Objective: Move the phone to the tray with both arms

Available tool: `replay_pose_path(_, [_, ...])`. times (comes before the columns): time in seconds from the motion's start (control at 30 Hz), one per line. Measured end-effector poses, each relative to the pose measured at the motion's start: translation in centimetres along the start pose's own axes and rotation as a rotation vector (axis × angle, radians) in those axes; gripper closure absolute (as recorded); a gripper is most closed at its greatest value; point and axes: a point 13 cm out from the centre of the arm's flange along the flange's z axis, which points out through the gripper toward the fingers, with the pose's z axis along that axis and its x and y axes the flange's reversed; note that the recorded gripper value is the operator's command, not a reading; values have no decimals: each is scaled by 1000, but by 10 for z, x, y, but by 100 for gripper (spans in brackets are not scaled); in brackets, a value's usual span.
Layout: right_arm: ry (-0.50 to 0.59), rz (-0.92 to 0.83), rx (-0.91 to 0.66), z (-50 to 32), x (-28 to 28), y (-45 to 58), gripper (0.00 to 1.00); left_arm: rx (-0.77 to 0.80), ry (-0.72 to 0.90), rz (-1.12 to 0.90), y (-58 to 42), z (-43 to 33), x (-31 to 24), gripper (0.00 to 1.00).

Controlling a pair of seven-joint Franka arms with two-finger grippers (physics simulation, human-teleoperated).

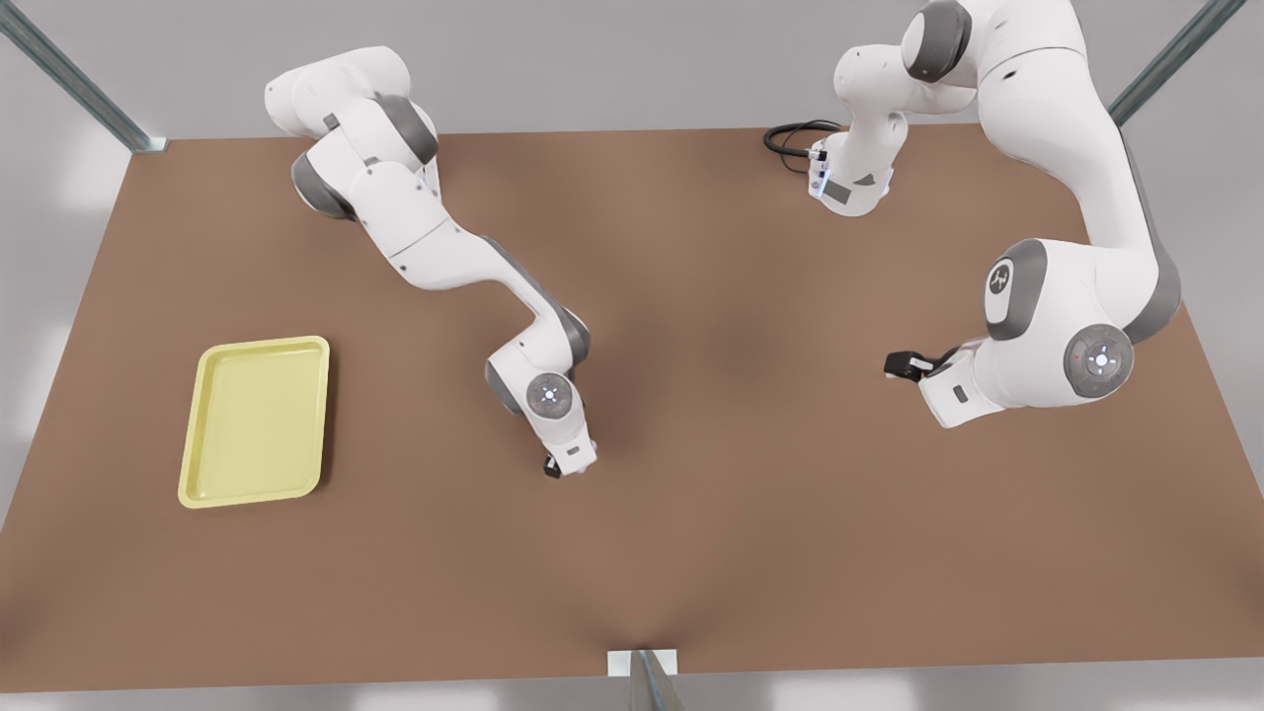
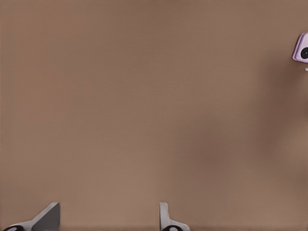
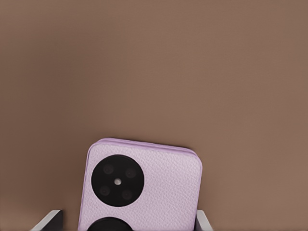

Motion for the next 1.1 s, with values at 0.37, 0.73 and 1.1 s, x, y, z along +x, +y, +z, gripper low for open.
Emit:
replay_pose_path(0.37, [4, 8, 6, 0, 2, -3, 29, 1, 1, 0, 0, 2, -1, 0])
replay_pose_path(0.73, [-10, 39, 31, -41, 9, -24, 22, 0, 1, 0, 0, 1, -1, 0])
replay_pose_path(1.1, [91, 264, 9, -102, 209, -37, 25, 2, -8, 4, -2, -4, 0, 0])
